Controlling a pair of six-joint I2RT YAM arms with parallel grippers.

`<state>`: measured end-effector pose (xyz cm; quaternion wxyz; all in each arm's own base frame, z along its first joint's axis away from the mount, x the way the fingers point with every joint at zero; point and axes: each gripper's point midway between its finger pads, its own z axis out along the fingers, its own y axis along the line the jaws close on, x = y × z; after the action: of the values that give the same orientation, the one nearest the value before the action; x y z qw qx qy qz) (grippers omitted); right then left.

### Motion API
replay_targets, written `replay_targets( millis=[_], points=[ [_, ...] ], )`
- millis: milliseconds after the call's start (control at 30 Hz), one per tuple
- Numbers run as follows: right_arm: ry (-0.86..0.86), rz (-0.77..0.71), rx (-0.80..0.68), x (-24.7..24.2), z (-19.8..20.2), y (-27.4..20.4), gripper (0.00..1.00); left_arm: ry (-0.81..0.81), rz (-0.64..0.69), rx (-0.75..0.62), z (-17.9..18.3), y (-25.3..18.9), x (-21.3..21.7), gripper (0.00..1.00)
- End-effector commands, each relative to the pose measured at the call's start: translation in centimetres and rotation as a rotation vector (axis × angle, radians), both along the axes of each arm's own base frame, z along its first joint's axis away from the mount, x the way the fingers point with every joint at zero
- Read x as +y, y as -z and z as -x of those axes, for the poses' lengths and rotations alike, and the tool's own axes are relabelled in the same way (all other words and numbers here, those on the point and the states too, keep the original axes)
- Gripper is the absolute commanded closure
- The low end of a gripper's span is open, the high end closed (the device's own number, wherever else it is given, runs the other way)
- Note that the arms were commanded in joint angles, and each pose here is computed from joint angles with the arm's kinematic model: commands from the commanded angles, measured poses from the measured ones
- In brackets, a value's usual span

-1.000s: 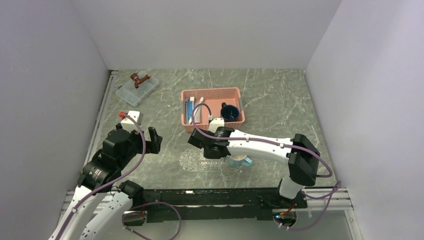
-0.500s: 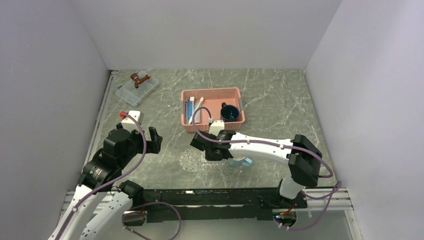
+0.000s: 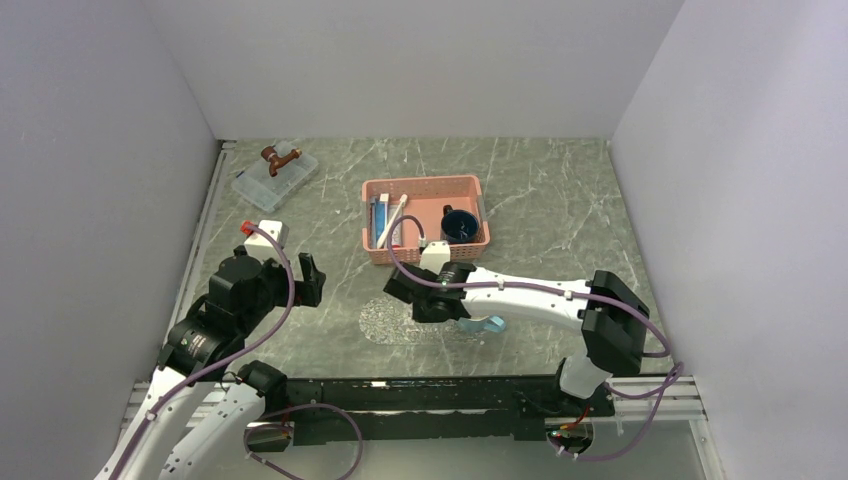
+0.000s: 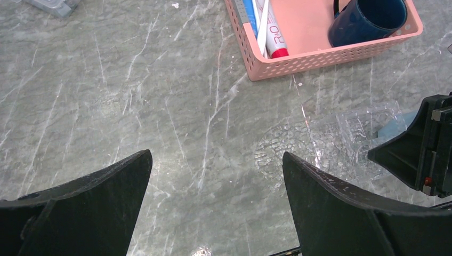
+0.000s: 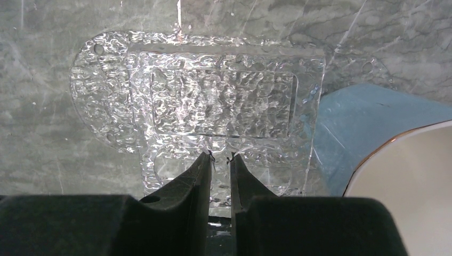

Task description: Prepare toiletry sets of a toothbrush and toothpaste on the tray

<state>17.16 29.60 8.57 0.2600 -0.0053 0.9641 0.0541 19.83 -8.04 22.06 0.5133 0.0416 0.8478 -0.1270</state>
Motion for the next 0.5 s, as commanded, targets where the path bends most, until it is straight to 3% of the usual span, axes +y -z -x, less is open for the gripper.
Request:
replay_targets(
  millis=[0, 467],
  points=[
    [-0.019, -0.05, -0.016, 0.4, 0.2, -1.5, 0.9, -0.001, 0.001, -0.024, -0.5, -0.6, -0.1, 0.01],
    [-0.008, -0.039, -0.044, 0.3, 0.2, -2.9, 0.71, -0.001, 0.005, -0.031, -0.4, -0.8, -0.1, 0.01]
  ],
)
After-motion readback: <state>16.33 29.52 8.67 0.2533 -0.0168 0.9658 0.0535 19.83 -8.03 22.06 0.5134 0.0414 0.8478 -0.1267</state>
